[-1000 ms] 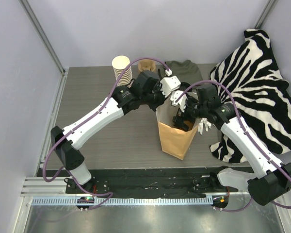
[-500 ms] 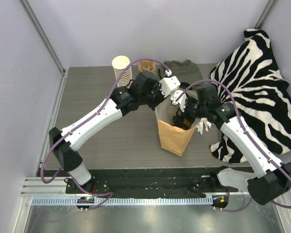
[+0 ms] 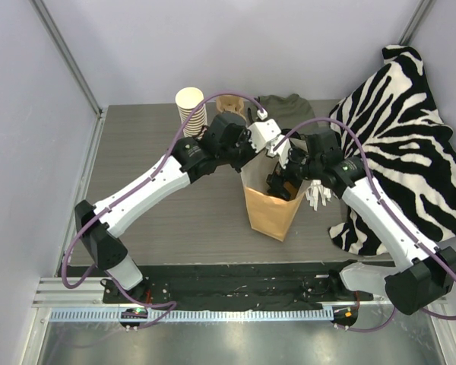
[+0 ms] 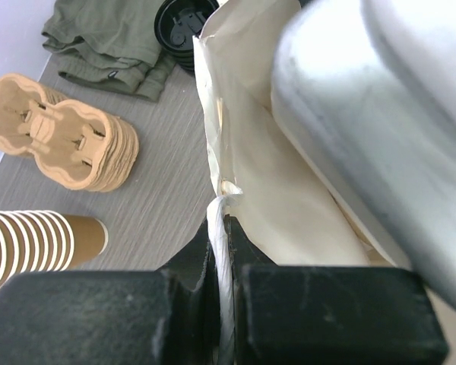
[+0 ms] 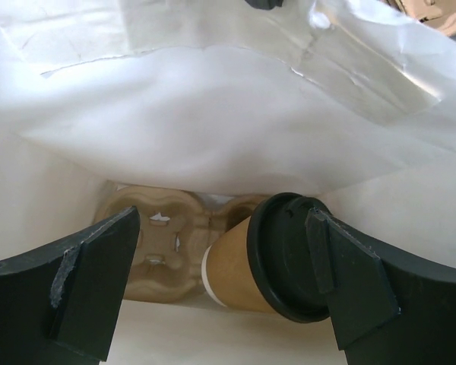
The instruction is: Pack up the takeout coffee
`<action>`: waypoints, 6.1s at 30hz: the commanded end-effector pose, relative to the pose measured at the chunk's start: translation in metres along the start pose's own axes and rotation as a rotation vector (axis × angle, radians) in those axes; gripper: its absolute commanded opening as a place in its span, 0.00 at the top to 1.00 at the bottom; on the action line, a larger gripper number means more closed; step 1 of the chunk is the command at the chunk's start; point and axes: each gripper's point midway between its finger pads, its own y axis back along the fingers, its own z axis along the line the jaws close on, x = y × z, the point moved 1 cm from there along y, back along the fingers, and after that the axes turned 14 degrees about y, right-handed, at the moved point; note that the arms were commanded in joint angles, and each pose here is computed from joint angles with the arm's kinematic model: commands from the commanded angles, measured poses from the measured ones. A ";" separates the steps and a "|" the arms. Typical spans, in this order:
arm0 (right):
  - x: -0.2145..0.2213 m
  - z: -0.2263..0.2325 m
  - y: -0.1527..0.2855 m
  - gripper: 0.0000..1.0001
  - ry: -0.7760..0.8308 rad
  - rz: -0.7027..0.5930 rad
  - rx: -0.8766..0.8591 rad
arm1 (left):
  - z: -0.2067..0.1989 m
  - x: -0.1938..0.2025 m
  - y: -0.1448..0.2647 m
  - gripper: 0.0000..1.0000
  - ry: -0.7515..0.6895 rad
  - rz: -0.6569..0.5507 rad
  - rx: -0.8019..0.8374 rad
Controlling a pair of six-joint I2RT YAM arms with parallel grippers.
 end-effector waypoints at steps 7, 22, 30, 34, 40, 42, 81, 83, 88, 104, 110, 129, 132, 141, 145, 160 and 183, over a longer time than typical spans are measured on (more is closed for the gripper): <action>-0.020 -0.007 0.010 0.00 0.007 -0.110 0.090 | 0.008 -0.014 0.015 1.00 -0.010 -0.060 -0.049; -0.033 -0.021 0.018 0.00 -0.066 -0.212 0.208 | 0.017 -0.010 0.015 1.00 0.002 -0.048 -0.076; -0.045 -0.022 0.024 0.00 -0.092 -0.289 0.236 | 0.020 -0.007 0.015 1.00 0.007 -0.044 -0.099; -0.047 -0.022 0.025 0.00 -0.115 -0.325 0.264 | 0.022 -0.005 0.014 1.00 0.011 -0.042 -0.113; -0.049 -0.023 0.030 0.00 -0.110 -0.381 0.320 | 0.026 -0.002 0.015 1.00 0.012 -0.053 -0.136; -0.049 -0.023 0.031 0.00 -0.105 -0.408 0.342 | 0.028 -0.005 0.017 1.00 0.012 -0.071 -0.152; -0.047 -0.006 0.015 0.03 -0.105 -0.319 0.136 | 0.008 -0.004 0.013 1.00 -0.098 -0.111 -0.155; -0.052 -0.003 0.017 0.02 -0.098 -0.341 0.116 | 0.006 -0.005 0.012 1.00 -0.088 -0.114 -0.151; -0.060 -0.002 0.017 0.00 -0.129 -0.423 0.134 | 0.011 -0.003 0.012 1.00 -0.052 -0.102 -0.164; -0.091 -0.035 0.039 0.00 -0.129 -0.501 0.268 | 0.020 -0.001 0.014 1.00 -0.069 -0.094 -0.193; -0.096 -0.040 0.050 0.01 -0.094 -0.461 0.281 | 0.021 -0.004 0.014 1.00 -0.083 -0.101 -0.199; -0.058 -0.086 0.046 0.30 -0.121 -0.215 0.385 | 0.022 -0.017 0.024 1.00 -0.124 -0.156 -0.196; -0.045 -0.094 0.051 0.28 -0.126 -0.186 0.364 | 0.019 -0.015 0.026 1.00 -0.139 -0.160 -0.179; -0.062 -0.071 0.053 0.11 -0.041 -0.241 0.143 | 0.011 -0.011 0.024 1.00 -0.213 -0.163 -0.116; -0.050 -0.069 0.042 0.21 -0.053 -0.179 0.080 | 0.008 -0.008 0.028 1.00 -0.274 -0.171 -0.076; -0.030 -0.063 0.021 0.83 -0.165 -0.095 -0.032 | 0.020 -0.017 0.020 0.95 -0.284 -0.182 -0.059; -0.014 -0.102 0.034 0.99 -0.603 -0.098 0.456 | 0.011 -0.035 0.108 0.40 0.197 -0.219 0.139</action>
